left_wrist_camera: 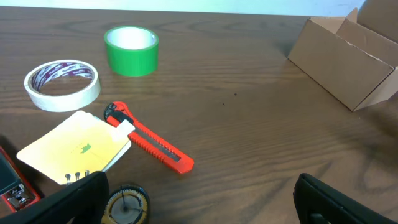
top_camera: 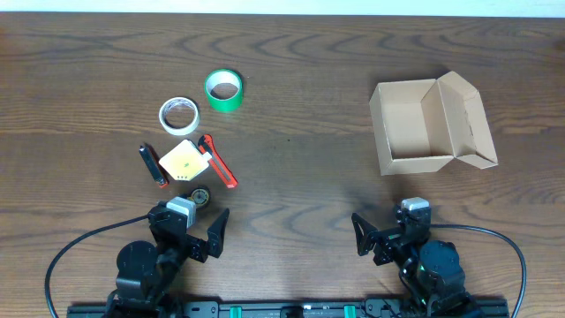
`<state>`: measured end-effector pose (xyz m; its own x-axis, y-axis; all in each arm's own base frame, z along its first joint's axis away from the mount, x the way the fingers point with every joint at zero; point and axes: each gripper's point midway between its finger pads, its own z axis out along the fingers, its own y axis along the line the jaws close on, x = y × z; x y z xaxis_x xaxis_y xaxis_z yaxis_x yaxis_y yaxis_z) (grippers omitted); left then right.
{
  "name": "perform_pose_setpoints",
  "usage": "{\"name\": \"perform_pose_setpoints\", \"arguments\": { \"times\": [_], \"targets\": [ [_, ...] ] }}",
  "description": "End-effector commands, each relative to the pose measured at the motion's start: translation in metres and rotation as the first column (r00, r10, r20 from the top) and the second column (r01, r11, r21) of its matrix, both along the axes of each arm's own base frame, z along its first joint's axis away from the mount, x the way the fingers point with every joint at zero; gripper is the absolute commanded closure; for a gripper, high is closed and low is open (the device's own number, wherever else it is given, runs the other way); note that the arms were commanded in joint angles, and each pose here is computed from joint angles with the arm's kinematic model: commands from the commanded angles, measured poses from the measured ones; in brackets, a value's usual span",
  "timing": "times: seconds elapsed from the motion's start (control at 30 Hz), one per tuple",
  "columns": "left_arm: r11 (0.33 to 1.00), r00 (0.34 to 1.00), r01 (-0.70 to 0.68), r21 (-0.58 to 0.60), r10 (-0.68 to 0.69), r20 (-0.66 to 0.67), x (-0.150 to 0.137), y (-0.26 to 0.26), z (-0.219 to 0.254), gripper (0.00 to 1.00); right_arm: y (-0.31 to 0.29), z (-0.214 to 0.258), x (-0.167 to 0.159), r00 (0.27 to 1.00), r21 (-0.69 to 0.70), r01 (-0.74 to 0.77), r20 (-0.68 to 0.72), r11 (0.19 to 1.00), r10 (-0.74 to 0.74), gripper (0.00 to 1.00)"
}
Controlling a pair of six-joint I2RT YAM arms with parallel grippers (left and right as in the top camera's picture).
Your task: Pack container
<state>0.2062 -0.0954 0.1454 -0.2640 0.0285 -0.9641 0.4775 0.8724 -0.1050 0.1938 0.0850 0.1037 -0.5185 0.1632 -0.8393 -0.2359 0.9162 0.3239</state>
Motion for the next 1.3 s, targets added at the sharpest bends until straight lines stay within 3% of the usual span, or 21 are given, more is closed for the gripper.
{"name": "perform_pose_setpoints", "arguments": {
  "times": [0.0,0.47,0.7,0.97,1.1,1.27],
  "targets": [
    [1.000,1.000,0.002,0.017,-0.002,-0.005,0.001,0.001,-0.008,0.05,0.000,0.001,0.000,1.000,0.010,0.007,0.004,1.000,-0.007,0.01],
    [1.000,1.000,0.002,0.017,-0.002,-0.005,0.001,0.001,-0.008,0.05,0.000,0.001,0.000,1.000,0.018,0.011,0.001,1.000,-0.011,0.01],
    [1.000,1.000,0.002,0.017,-0.002,-0.005,0.001,0.001,-0.008,0.04,-0.001,0.000,0.001,0.990,0.178,0.116,-0.097,0.977,-0.100,0.01],
    [1.000,1.000,0.002,0.017,-0.002,-0.005,0.001,0.001,-0.008,0.05,-0.014,0.045,0.018,0.977,0.071,0.185,-0.117,0.980,-0.176,0.01],
    [1.000,1.000,0.002,0.017,-0.002,-0.005,0.001,0.001,-0.008,0.05,-0.026,0.061,0.033,0.937,-0.003,0.277,-0.222,0.961,-0.271,0.01],
    [1.000,1.000,0.002,0.017,-0.002,-0.005,0.001,0.001,-0.008,0.05,-0.054,0.071,0.053,0.796,-0.086,0.454,-0.408,0.887,-0.447,0.01]
  ]
}}
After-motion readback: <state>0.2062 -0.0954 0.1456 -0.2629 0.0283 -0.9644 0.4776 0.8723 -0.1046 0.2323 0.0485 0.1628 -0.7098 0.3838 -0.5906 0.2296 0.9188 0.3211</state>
